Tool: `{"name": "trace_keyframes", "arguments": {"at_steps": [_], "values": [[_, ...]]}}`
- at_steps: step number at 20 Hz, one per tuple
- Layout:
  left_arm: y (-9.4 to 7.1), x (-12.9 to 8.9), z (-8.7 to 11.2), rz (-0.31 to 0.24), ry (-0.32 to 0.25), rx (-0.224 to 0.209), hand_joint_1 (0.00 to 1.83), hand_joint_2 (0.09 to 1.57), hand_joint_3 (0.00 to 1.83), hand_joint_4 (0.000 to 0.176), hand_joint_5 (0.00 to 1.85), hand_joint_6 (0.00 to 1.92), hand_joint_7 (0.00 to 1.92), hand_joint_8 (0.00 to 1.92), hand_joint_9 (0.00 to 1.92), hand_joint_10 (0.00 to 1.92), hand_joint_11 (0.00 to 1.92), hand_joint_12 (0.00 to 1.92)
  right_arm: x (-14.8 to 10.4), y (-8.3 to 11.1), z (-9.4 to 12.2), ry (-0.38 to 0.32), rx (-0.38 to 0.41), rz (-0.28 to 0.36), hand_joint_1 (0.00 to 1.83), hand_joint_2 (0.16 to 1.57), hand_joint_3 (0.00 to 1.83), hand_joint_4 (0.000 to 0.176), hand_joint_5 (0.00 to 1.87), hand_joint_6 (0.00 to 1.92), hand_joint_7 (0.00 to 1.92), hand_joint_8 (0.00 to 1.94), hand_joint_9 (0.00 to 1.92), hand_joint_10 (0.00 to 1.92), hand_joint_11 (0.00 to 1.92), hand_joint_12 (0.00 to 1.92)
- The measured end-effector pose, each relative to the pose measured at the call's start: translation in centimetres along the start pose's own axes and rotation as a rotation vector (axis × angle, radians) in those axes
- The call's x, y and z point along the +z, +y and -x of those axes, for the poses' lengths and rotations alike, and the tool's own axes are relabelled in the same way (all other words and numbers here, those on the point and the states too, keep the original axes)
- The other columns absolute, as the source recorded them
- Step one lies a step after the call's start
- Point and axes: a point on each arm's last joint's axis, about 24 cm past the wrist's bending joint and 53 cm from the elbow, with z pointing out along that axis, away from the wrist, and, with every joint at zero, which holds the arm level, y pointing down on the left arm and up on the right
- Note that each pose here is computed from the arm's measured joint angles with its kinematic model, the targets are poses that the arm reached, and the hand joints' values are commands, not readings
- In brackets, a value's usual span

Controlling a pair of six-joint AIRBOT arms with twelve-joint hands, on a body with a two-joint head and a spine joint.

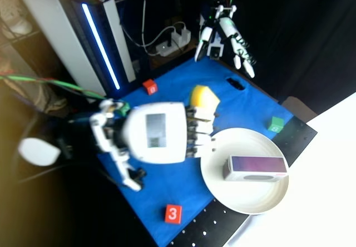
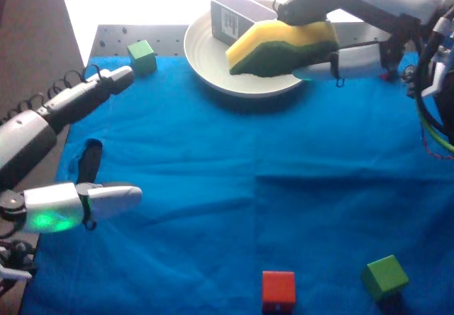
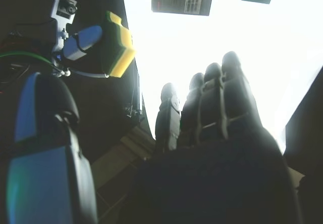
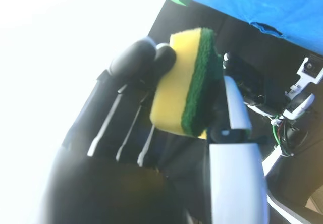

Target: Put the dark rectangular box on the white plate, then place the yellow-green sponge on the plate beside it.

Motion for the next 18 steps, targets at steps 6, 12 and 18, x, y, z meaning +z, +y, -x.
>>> {"name": "trace_keyframes", "arguments": {"at_steps": [6,12,18], "values": [[-2.3,0.4,1.6,-0.073,-0.024,0.032,0.68,0.93,0.01,0.134,0.08,0.0,0.0,0.0,0.01,0.0,0.0,0.35,1.5,-1.5,1.6,-0.088,0.066,-0.027,1.24,1.1,0.0,0.0,1.07,0.76,0.98,1.11,0.81,1.26,0.67,1.67],[-3.5,0.8,1.8,-0.113,-0.017,0.047,0.64,0.9,0.0,0.053,0.1,0.0,0.01,0.0,0.0,0.0,0.0,0.34,2.9,-3.4,1.1,-0.108,0.096,-0.083,1.24,1.1,0.0,0.0,1.03,0.82,1.02,1.08,0.85,1.44,0.77,1.78],[-3.9,1.2,2.7,-0.127,-0.018,0.078,0.63,0.86,0.0,0.033,0.17,0.01,0.05,0.0,0.06,0.0,0.0,0.53,3.0,-5.2,1.3,-0.109,0.079,-0.147,0.92,0.97,0.0,0.025,0.52,0.01,0.54,0.12,0.43,0.45,0.18,1.23]]}}
